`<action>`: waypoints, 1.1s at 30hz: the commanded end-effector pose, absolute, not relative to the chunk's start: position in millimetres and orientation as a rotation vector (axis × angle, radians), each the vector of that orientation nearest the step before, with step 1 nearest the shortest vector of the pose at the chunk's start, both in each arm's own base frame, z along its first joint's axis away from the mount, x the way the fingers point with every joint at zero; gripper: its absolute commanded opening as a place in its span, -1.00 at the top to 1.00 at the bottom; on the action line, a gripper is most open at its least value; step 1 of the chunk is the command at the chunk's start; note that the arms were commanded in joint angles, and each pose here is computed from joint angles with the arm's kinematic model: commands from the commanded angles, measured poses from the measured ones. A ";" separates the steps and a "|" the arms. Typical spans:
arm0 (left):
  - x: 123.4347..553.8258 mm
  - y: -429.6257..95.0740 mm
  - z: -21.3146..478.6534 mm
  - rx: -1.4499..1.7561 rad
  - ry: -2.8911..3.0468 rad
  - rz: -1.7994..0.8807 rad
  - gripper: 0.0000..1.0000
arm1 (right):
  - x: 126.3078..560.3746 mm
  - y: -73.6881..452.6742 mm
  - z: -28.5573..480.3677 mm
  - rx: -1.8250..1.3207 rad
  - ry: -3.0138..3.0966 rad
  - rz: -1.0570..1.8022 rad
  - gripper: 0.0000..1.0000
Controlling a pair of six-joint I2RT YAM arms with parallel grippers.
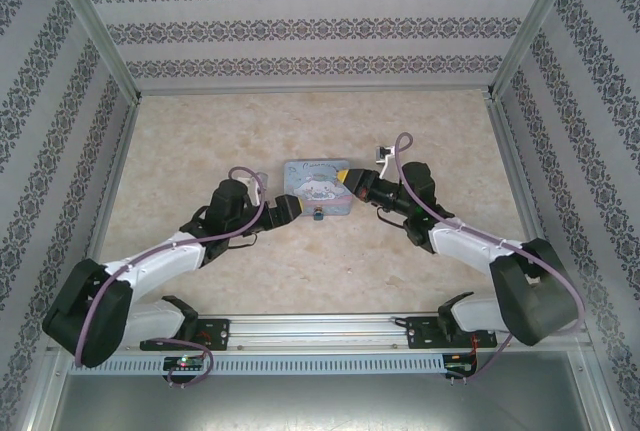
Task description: Unlock a padlock with a key
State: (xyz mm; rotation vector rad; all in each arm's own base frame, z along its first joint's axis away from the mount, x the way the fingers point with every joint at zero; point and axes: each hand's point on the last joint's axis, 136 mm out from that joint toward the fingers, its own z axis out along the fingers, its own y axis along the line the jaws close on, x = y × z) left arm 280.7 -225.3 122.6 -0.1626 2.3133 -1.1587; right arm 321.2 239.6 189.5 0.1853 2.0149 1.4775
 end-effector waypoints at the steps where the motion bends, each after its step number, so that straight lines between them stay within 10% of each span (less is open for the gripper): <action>1: 285.0 -237.5 137.3 -0.146 2.253 -1.227 -0.90 | 336.2 236.1 198.8 0.236 1.980 1.511 1.00; 33: 304.9 -293.6 42.9 0.256 2.437 -0.634 -0.33 | 429.1 259.9 176.3 0.408 1.994 1.661 1.00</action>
